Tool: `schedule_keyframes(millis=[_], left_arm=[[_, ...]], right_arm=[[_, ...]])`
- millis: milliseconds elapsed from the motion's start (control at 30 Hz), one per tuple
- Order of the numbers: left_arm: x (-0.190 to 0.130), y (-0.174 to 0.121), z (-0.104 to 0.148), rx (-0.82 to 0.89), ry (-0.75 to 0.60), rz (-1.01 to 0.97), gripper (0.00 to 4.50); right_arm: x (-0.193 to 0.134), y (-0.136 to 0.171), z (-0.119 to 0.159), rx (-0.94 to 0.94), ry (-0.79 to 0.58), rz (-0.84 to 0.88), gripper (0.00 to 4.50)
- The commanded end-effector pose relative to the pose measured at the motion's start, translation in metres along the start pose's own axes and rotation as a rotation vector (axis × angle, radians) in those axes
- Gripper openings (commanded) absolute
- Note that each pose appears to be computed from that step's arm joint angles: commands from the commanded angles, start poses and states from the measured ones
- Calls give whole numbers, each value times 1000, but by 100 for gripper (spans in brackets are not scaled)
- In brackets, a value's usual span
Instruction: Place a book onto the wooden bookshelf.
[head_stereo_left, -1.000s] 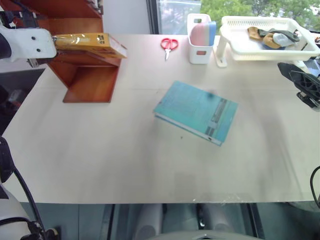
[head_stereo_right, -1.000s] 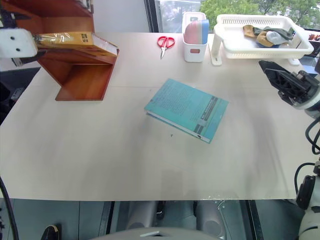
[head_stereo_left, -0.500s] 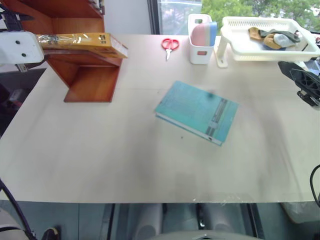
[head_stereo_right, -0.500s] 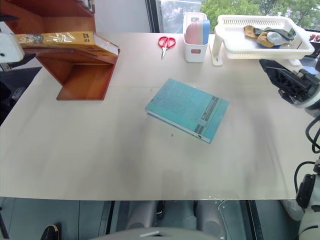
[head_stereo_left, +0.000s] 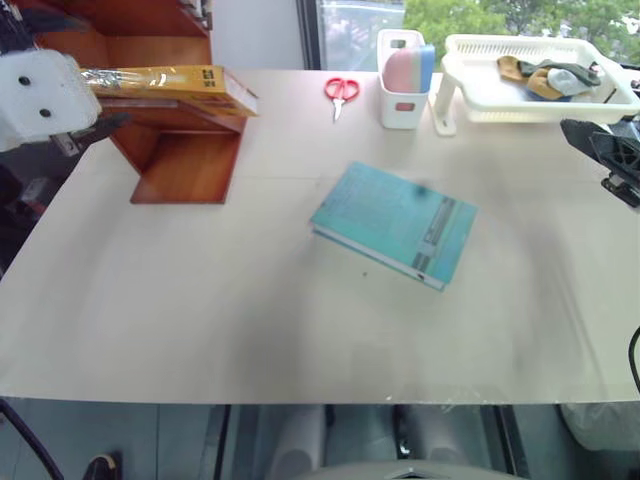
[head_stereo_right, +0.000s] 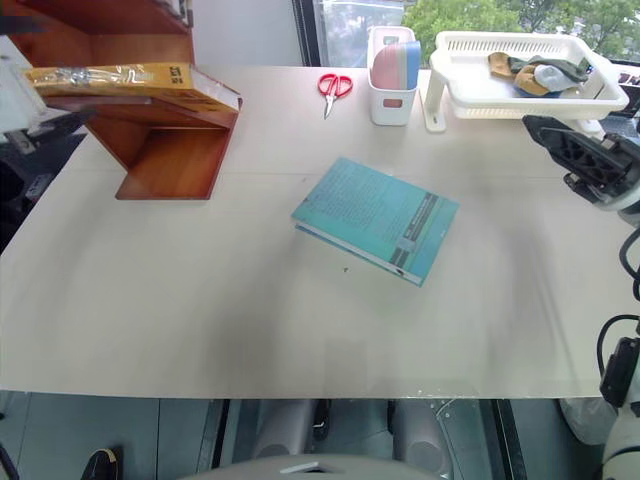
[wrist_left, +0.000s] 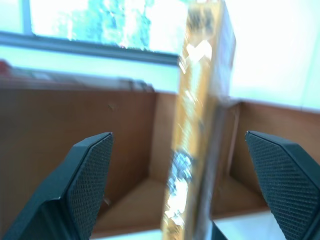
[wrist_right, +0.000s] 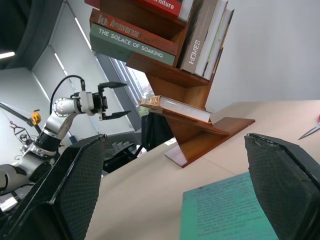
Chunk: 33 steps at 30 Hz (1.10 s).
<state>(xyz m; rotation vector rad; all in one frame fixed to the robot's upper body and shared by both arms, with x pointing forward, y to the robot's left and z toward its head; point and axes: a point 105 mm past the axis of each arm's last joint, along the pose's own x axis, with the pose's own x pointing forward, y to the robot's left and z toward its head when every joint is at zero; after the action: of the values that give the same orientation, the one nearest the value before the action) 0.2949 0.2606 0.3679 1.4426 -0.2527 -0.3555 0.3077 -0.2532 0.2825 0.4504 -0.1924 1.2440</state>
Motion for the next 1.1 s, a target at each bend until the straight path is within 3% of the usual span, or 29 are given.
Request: schedule_keyframes(millis=[33,233,367,567,700,900,1100], left_arm=[[22,-12,34,-62,-147,-4,446],[82,-60,76,-231,-337,-37,446],[119,-68,79,-353,-346,35,446],[152,-65,66,-525,-289,172,446],[162,-64,52,-534,-209,290,446],[157,-61,23,-530,-85,442,446],[152,-70,10,-548,-33,432,446]], right_arm=[[-2,11,17,-58,-6,16,450],[-6,15,16,-70,-5,-4,450],[-11,18,14,-77,-1,-24,450],[-14,22,15,-89,-17,-40,450],[-14,23,15,-94,-24,-44,450],[-16,22,14,-98,-28,-53,450],[-17,21,12,-99,-33,-59,450]])
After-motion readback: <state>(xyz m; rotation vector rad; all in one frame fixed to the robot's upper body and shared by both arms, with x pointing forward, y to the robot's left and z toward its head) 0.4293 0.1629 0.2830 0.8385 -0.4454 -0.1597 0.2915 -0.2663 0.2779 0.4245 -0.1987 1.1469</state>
